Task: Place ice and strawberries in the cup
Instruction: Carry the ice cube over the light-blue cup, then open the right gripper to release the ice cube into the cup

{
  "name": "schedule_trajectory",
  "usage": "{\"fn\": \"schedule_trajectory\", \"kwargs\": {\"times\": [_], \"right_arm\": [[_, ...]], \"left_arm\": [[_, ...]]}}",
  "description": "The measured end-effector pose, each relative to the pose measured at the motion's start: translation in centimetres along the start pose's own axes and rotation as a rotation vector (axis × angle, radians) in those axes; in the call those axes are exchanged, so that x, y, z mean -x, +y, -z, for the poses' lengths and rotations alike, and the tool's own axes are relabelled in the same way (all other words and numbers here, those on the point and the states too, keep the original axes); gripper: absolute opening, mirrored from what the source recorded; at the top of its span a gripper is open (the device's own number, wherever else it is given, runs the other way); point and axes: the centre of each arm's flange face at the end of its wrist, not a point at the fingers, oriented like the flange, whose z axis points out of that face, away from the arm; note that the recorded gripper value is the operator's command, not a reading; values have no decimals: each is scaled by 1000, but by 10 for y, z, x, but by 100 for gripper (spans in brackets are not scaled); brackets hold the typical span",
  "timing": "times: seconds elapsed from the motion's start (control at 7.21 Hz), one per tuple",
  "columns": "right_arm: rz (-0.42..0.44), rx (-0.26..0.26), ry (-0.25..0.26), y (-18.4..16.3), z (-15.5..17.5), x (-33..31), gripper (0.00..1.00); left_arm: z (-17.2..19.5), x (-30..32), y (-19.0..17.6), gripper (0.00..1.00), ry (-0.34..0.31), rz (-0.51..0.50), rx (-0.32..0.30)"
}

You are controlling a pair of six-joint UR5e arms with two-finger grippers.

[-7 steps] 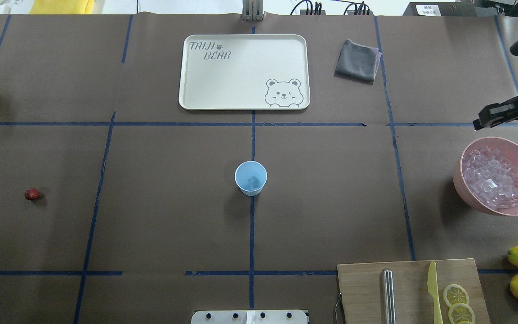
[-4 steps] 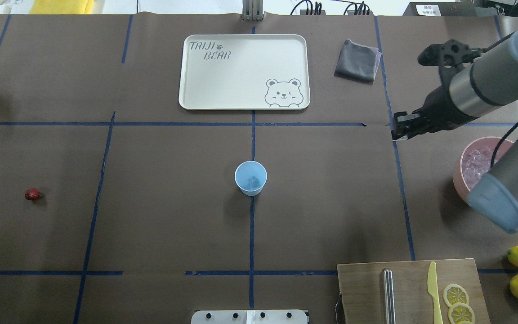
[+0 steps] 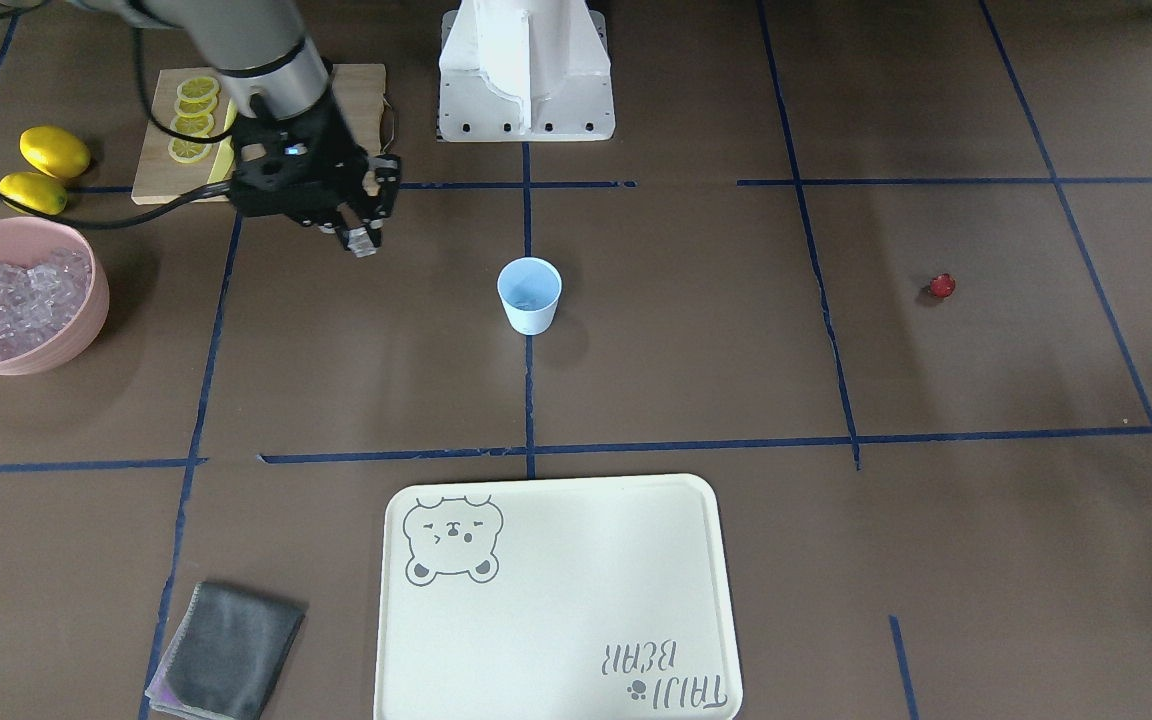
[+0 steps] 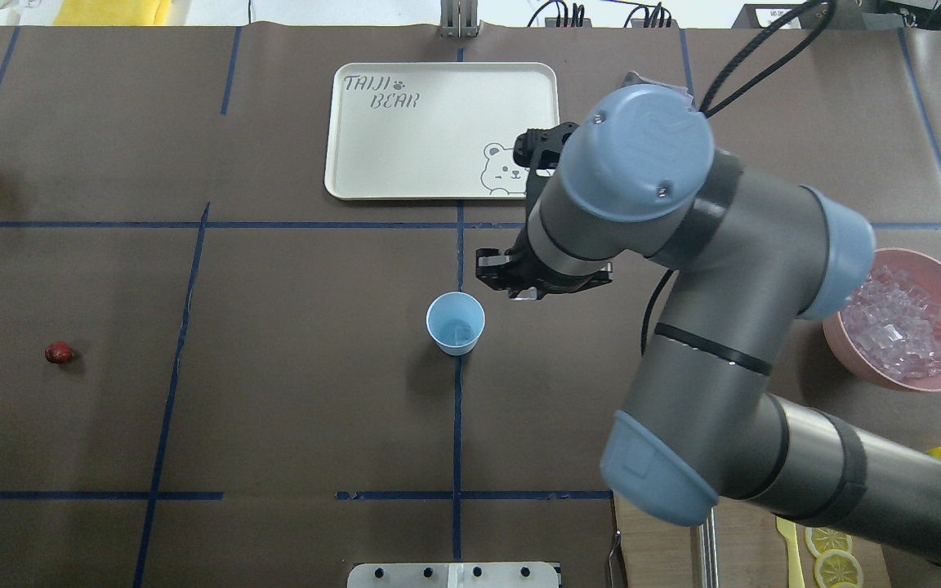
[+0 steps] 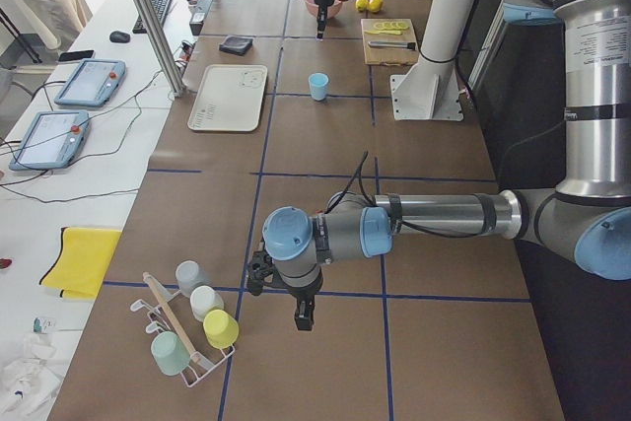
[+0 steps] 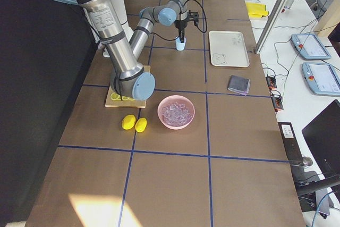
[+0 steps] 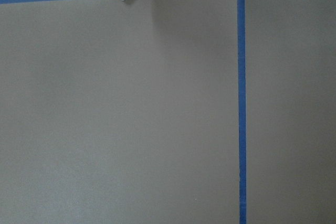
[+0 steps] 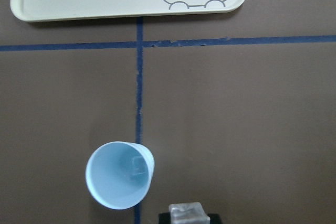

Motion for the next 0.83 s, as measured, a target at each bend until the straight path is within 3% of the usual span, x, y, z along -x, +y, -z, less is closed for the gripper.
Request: {"fn": "schedule_trajectory", "kwargs": {"times": [0.28,0.55,0.83], "right_arm": [[-14,-3,22,10,-19,51,2],[-3,-12,75,18,-57,66,2],[2,-16,90,15,-94,69,5]], "left_arm": [[-1,0,1,100,0,0,2],[-2,0,2,100,0,0,3],[-2,0,2,100,0,-1,3]]}}
